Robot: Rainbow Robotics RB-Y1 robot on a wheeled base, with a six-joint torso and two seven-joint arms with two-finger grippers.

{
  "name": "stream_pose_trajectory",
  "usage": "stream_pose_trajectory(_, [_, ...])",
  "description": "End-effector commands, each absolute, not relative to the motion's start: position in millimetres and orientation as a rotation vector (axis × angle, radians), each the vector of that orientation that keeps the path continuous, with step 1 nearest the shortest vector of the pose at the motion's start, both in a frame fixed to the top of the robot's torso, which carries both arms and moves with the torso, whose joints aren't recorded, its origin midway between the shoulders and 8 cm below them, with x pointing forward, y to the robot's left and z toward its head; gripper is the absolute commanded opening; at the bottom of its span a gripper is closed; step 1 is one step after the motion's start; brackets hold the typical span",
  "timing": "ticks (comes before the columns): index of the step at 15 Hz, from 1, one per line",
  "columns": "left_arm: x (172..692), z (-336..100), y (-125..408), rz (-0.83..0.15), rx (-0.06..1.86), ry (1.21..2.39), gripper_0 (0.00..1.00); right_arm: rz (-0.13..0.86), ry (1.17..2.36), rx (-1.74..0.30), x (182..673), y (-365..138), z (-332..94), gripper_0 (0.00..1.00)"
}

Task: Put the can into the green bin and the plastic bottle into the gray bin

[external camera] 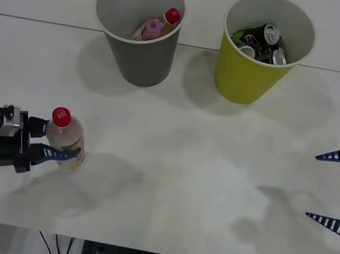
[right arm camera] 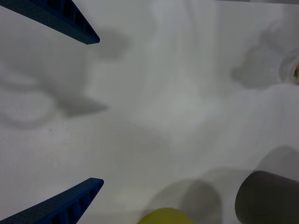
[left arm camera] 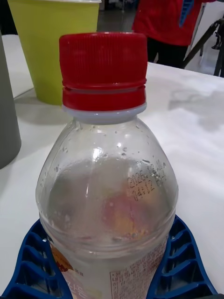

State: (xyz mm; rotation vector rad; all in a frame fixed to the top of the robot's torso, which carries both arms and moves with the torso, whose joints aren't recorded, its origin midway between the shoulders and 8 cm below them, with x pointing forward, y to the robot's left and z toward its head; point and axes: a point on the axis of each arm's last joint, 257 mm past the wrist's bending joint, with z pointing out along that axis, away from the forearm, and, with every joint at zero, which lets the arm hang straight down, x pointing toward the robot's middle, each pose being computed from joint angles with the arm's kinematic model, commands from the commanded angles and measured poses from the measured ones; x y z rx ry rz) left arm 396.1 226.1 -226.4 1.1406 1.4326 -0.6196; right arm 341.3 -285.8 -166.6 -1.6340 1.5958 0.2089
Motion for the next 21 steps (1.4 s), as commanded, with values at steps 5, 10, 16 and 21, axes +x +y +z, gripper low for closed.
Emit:
stream_pose_trajectory(5, [399.7, -181.7, 255.1, -0.594, 1.2, 1.65, 0.0, 0.209, 1.596, -1.634, 341.3, -285.8, -166.6, 1.0])
stream_pose_trajectory(10, [407.3, -142.0, 268.1, -0.551, 1.232, 1.826, 0.0, 0.209, 1.596, -1.634, 341.3, -285.8, -166.6, 1.0])
stream_pose_trajectory(16, [418.3, -82.7, 263.2, -0.554, 1.127, 2.024, 0.0, 0.209, 1.596, -1.634, 341.3, -285.8, -166.6, 1.0])
stream_pose_trajectory(21, [428.6, -39.7, 254.0, -0.404, 1.008, 2.16, 0.0, 0.209, 1.596, -1.634, 341.3, -285.8, -166.6, 1.0])
